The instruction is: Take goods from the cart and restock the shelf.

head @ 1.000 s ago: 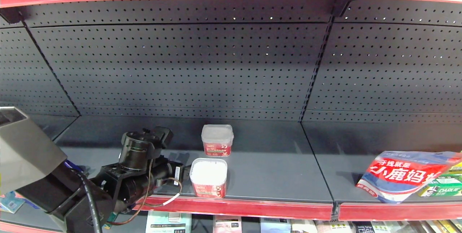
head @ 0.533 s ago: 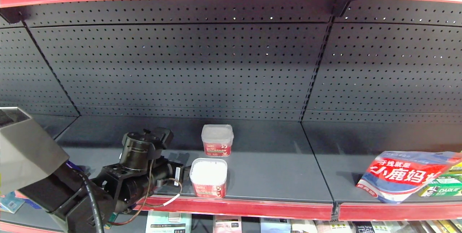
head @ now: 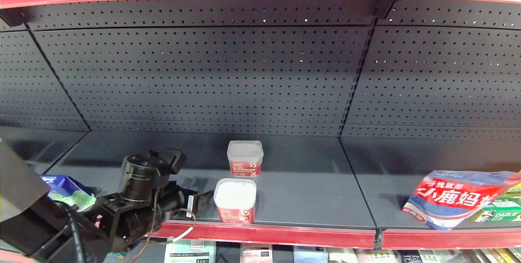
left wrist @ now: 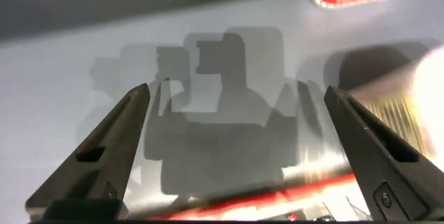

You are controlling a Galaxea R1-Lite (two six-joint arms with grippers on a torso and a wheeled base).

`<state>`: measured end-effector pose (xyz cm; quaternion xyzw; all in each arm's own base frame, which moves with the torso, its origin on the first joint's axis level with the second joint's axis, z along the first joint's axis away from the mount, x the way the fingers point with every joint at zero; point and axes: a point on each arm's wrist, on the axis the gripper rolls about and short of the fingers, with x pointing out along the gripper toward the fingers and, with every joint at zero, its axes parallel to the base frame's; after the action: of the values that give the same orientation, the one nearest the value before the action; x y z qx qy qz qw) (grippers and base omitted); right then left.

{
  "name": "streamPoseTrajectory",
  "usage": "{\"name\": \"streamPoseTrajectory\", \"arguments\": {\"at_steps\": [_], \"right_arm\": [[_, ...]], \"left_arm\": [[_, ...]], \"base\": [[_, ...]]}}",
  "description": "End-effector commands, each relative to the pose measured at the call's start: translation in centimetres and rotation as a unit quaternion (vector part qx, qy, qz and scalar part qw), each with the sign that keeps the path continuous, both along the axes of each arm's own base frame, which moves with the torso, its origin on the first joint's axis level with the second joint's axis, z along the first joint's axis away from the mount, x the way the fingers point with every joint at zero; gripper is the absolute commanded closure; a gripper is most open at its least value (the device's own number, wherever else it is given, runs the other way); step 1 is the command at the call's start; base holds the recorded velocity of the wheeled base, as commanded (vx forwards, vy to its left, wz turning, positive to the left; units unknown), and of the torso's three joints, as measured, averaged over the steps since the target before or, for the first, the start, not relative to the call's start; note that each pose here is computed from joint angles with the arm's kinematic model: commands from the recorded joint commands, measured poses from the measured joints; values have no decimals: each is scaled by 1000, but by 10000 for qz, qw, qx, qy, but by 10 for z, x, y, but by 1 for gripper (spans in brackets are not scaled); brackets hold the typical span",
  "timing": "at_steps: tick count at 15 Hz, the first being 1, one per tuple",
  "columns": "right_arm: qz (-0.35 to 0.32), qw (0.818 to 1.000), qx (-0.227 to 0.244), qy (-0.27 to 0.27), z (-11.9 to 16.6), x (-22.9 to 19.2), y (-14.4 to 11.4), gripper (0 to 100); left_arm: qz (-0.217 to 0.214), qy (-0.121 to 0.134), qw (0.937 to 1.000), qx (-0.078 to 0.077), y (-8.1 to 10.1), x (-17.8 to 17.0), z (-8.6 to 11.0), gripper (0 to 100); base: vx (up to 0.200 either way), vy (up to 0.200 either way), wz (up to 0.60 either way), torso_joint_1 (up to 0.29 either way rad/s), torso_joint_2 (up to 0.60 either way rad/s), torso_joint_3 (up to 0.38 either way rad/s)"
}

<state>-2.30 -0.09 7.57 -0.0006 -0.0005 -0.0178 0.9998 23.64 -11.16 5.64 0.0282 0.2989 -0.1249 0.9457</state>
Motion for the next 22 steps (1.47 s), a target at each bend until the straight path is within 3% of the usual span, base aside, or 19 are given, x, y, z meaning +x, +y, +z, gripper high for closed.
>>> {"name": "streamPoseTrajectory", "arguments": {"at_steps": [1,2,3,4,7,11,12,14,18,20,22], "right_arm": [[1,10000,-1,5,0,0,0,0],[1,10000,-1,5,0,0,0,0],[1,10000,-1,5,0,0,0,0],[1,10000,-1,5,0,0,0,0],[1,10000,-1,13,0,0,0,0],[1,10000,-1,5,0,0,0,0],[1,10000,-1,13,0,0,0,0],[1,10000,-1,5,0,0,0,0],[1,10000,-1,13,0,0,0,0],[1,10000,-1,5,0,0,0,0],[1,10000,-1,13,0,0,0,0]], "left_arm": [[215,-300,9992,-140,20,-16,21,0],[288,-399,9986,-179,25,-17,27,0],[489,-671,9962,-278,38,-22,42,0],[557,-824,9946,-282,46,-28,50,0],[703,-1356,9874,-418,62,-48,75,0],[738,-1729,9807,-543,70,-73,87,0],[730,-1952,9762,-607,75,-89,92,0],[670,-2089,9740,-567,82,-115,98,0],[606,-2112,9740,-559,96,-169,108,0],[357,-2126,9742,-667,106,-212,123,0],[300,-2097,9749,-682,116,-248,116,0]], "base": [[0,0,0,0,0,0],[0,0,0,0,0,0],[0,0,0,0,0,0],[0,0,0,0,0,0],[0,0,0,0,0,0],[0,0,0,0,0,0],[0,0,0,0,0,0],[0,0,0,0,0,0],[0,0,0,0,0,0],[0,0,0,0,0,0],[0,0,0,0,0,0]]}}
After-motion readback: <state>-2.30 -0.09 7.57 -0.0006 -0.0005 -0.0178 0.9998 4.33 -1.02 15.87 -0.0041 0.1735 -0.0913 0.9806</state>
